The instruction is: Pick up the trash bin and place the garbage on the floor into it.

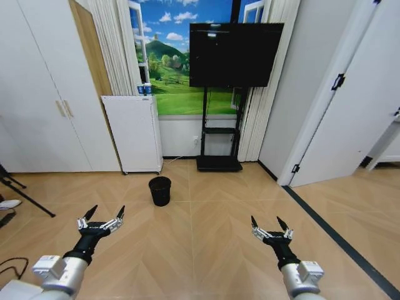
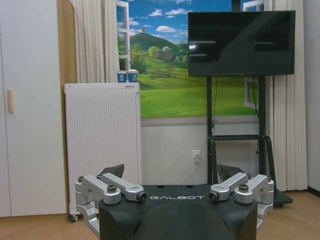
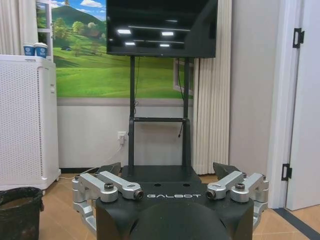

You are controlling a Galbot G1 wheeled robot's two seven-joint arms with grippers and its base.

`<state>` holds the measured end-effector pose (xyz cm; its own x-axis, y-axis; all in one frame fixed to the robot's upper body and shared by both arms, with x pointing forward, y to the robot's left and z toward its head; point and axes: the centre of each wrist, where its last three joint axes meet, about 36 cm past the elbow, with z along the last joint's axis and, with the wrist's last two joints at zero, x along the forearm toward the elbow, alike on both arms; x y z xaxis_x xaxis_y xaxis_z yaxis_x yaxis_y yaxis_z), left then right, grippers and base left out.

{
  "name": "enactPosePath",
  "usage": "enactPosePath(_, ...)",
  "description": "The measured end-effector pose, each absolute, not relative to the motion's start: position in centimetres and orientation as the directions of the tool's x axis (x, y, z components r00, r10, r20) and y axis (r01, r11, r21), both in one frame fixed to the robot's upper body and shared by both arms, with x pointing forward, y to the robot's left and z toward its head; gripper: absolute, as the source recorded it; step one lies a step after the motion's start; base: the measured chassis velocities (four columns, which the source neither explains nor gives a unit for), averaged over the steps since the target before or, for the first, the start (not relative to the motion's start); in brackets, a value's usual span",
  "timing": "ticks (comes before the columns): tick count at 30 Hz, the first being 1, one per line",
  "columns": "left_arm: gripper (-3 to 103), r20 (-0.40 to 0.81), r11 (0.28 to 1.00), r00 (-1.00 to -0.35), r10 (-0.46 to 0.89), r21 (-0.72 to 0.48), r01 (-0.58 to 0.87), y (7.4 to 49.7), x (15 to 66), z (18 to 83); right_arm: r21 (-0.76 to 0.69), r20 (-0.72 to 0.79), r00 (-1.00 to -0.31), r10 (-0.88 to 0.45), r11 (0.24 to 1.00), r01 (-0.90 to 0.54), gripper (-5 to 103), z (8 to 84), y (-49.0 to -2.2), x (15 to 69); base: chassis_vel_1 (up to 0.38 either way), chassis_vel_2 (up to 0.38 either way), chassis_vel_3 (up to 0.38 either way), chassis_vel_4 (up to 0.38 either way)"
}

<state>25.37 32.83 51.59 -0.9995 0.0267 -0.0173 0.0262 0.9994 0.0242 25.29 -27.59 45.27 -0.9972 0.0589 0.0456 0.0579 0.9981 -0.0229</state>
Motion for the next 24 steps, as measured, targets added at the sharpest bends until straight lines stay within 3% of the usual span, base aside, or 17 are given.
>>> enactPosePath(24,100,-0.017,0.999,-0.999,0.027,0.024,0.026,32.83,25.37,51.59,-0.023,0.045,-0.997,0.059,0.998,0.058,100,45.28,-27.58,25.31,-0.018,0.012,0.022,-0.010)
